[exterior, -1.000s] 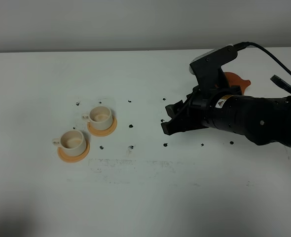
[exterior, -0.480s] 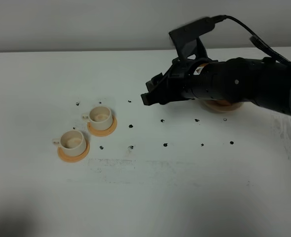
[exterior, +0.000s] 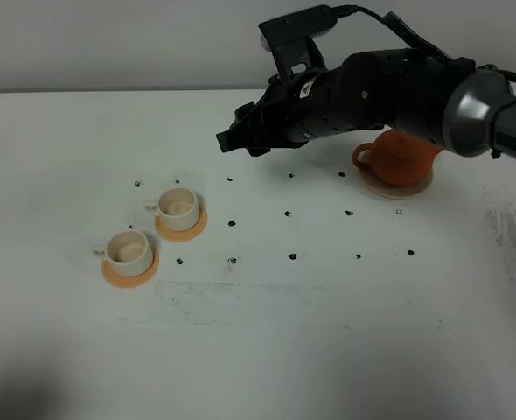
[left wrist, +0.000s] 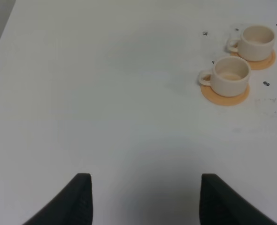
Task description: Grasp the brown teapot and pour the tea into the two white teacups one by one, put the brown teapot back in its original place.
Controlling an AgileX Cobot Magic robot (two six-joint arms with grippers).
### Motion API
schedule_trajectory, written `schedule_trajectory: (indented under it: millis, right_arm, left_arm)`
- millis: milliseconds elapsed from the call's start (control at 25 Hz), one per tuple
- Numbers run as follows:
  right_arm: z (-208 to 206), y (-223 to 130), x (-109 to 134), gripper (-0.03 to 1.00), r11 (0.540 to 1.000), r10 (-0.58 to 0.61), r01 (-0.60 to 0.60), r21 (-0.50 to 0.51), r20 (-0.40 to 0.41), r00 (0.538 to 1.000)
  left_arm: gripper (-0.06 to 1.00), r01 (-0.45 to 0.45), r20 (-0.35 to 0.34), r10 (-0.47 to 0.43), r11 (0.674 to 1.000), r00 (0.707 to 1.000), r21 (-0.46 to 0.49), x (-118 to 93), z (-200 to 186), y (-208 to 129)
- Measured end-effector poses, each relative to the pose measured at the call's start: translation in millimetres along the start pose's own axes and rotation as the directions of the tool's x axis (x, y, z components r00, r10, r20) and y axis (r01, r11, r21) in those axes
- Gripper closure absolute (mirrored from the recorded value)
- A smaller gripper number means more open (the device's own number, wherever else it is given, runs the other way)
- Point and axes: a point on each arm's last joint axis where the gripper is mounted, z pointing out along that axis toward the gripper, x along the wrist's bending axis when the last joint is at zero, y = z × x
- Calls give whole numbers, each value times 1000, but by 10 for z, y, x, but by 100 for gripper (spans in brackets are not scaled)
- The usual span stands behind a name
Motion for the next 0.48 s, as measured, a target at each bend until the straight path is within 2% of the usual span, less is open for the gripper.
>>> schedule_trajectory:
  millis: [480]
  right_arm:
    - [170,-82,-40,48,1000,-3,2,28,20,1000]
  left_arm:
    - [44,0,0,0,1000,1000,0,0,0,0]
